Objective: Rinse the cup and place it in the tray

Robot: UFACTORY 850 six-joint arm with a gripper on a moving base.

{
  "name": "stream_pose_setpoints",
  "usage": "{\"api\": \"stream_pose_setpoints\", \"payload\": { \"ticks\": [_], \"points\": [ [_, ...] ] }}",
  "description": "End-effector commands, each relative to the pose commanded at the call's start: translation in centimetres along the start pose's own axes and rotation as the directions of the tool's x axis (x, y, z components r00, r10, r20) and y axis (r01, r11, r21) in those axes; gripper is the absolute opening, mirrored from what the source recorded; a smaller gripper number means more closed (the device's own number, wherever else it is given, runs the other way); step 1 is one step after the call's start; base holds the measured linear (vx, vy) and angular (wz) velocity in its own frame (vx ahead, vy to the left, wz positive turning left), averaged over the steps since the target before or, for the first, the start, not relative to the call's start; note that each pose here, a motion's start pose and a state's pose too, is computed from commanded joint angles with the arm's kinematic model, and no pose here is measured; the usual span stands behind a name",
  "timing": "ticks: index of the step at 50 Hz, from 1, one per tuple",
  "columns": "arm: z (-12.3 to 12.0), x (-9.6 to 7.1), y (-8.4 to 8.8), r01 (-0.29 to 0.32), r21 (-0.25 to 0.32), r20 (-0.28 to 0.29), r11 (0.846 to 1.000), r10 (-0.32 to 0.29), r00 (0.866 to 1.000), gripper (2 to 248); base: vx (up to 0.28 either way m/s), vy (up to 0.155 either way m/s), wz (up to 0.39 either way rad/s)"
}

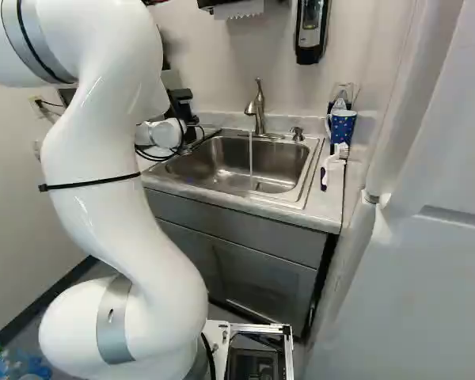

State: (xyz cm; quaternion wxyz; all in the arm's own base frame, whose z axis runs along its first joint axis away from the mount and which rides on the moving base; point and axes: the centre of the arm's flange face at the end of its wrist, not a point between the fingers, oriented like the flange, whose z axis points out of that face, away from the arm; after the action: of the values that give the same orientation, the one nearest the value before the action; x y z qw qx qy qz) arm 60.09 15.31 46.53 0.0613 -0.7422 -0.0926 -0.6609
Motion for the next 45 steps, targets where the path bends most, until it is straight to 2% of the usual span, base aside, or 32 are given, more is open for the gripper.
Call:
{"api": "stream_pose_setpoints", "payload": {
  "ticks": [45],
  "points": [
    [0.00,-0.10,-0.01,0.000,0.001,0.011,1.000,0.000,1.000,126,0.000,0.000,0.000]
  ]
}}
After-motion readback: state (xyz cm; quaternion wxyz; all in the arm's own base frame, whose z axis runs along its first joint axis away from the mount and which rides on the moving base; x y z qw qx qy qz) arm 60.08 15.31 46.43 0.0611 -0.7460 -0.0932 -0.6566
